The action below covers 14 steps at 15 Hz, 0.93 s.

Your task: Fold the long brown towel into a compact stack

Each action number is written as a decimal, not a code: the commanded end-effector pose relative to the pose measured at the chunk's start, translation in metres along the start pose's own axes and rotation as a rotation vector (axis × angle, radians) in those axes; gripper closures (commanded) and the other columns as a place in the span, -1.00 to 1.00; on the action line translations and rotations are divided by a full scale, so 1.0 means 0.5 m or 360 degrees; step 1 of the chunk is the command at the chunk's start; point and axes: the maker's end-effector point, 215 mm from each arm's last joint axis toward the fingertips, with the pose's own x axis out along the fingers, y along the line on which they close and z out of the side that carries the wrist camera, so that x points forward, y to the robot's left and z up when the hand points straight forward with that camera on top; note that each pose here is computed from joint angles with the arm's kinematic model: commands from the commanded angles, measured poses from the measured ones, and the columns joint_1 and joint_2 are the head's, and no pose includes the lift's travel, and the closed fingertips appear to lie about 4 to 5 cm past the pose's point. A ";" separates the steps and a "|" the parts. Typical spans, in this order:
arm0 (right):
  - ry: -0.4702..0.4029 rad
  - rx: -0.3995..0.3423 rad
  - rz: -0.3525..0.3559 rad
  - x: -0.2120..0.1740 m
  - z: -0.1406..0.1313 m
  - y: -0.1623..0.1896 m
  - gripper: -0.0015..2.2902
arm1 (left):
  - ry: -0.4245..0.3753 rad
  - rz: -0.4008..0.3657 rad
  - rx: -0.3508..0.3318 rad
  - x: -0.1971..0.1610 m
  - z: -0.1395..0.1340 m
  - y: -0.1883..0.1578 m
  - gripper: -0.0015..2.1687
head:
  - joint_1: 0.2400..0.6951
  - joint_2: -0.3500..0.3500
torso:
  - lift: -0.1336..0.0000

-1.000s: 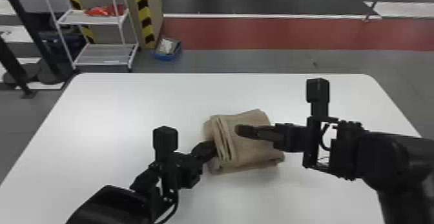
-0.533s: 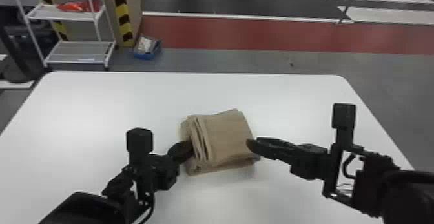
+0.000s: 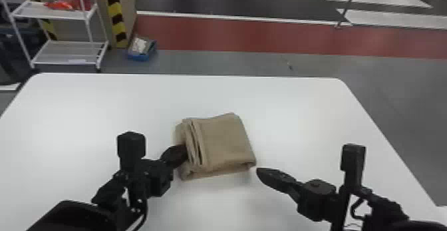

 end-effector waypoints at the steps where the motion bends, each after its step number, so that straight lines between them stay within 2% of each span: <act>1: 0.0003 0.0005 -0.0012 0.012 -0.007 -0.010 0.96 | -0.0003 0.0006 0.0001 0.000 0.002 0.001 0.31 | 1.00 -0.40 | -0.87; 3: 0.0026 0.0000 -0.0025 0.033 0.005 -0.018 0.96 | -0.0004 0.0002 -0.0002 0.000 0.002 0.001 0.31 | 1.00 -0.40 | -0.87; 9: 0.0193 0.0029 -0.0055 0.117 -0.013 -0.051 0.96 | 0.0025 -0.0011 -0.0014 -0.005 -0.010 0.000 0.31 | 1.00 -0.36 | -0.87; 11: 0.0194 0.0023 -0.0093 0.132 0.000 -0.071 0.96 | 0.0008 -0.0014 -0.0021 -0.023 -0.004 -0.002 0.31 | 1.00 -0.34 | -0.87; 14: 0.0163 -0.0003 -0.0152 0.148 0.039 -0.095 0.96 | -0.0006 0.0020 -0.0064 -0.078 -0.002 0.032 0.31 | 1.00 -0.33 | -0.87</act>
